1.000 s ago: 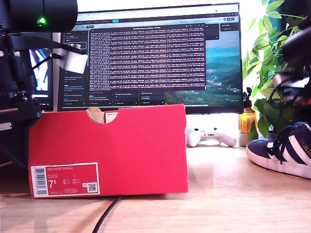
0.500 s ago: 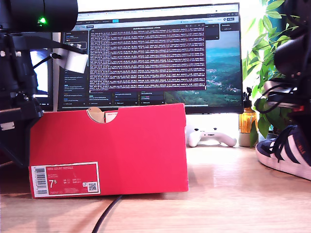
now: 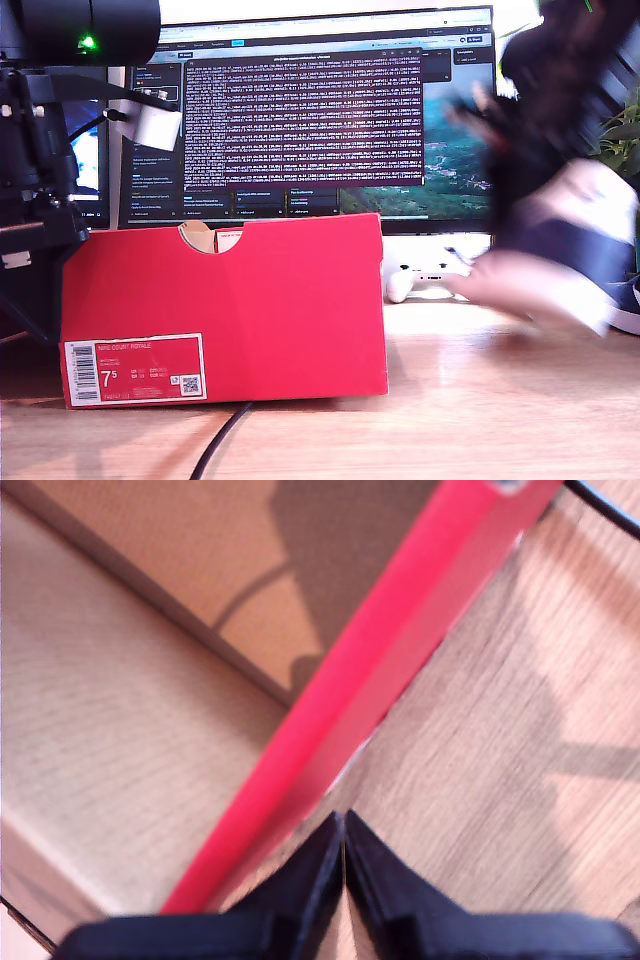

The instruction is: Pack the blue shoes by picking the first shoe and placing it inside the red shoebox, left side, then picking and rotating the second shoe and placing it in the shoebox

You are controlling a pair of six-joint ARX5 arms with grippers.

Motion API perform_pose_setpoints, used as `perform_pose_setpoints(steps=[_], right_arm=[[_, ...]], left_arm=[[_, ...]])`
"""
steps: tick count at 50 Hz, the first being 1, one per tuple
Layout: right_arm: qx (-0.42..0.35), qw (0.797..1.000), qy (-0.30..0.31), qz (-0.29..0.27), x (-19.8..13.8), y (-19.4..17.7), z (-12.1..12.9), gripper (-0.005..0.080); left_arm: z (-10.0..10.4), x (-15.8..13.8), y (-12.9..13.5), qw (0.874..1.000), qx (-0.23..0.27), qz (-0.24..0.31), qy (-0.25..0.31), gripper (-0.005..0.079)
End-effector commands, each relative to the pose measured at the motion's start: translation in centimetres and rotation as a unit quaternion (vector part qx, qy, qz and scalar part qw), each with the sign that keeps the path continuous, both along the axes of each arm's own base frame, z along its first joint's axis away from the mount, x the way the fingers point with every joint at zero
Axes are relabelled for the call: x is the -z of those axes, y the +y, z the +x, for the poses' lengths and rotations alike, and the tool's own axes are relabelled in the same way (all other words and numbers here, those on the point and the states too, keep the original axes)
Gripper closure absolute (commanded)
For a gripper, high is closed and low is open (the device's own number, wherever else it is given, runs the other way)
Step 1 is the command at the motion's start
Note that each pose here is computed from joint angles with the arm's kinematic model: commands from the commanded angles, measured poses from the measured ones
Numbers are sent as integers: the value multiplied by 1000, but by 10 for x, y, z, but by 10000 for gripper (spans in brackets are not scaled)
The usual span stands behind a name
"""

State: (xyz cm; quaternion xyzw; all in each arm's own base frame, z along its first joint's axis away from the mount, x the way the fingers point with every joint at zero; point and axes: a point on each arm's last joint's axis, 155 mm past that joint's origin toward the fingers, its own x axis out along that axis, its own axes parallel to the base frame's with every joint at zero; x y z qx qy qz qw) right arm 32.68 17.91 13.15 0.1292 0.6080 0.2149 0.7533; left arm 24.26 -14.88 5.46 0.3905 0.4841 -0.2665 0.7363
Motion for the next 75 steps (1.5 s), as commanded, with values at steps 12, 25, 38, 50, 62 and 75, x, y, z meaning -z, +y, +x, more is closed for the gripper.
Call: perform_pose_setpoints(steps=[12, 25, 38, 50, 62, 75], right_arm=[[17, 984, -123, 129, -111, 57, 35, 765], [-14, 970, -147, 191, -129, 123, 31, 765], [-30, 968, -142, 206, -111, 158, 37, 765], [-29, 970, -130, 203, -81, 171, 53, 765], [-37, 972, -108, 206, -57, 190, 51, 765], [-65, 972, -94, 205, -52, 212, 27, 765]], left_arm=[[2, 2, -3, 1000, -1, -3, -1, 761], [2, 2, -3, 1000, -1, -2, -1, 761], [2, 2, -3, 1000, -1, -3, -2, 761], [4, -1, -13, 1000, 15, -12, -12, 761], [1, -2, -26, 999, 35, -26, -13, 761], [1, -2, -26, 999, 35, -26, -13, 761]])
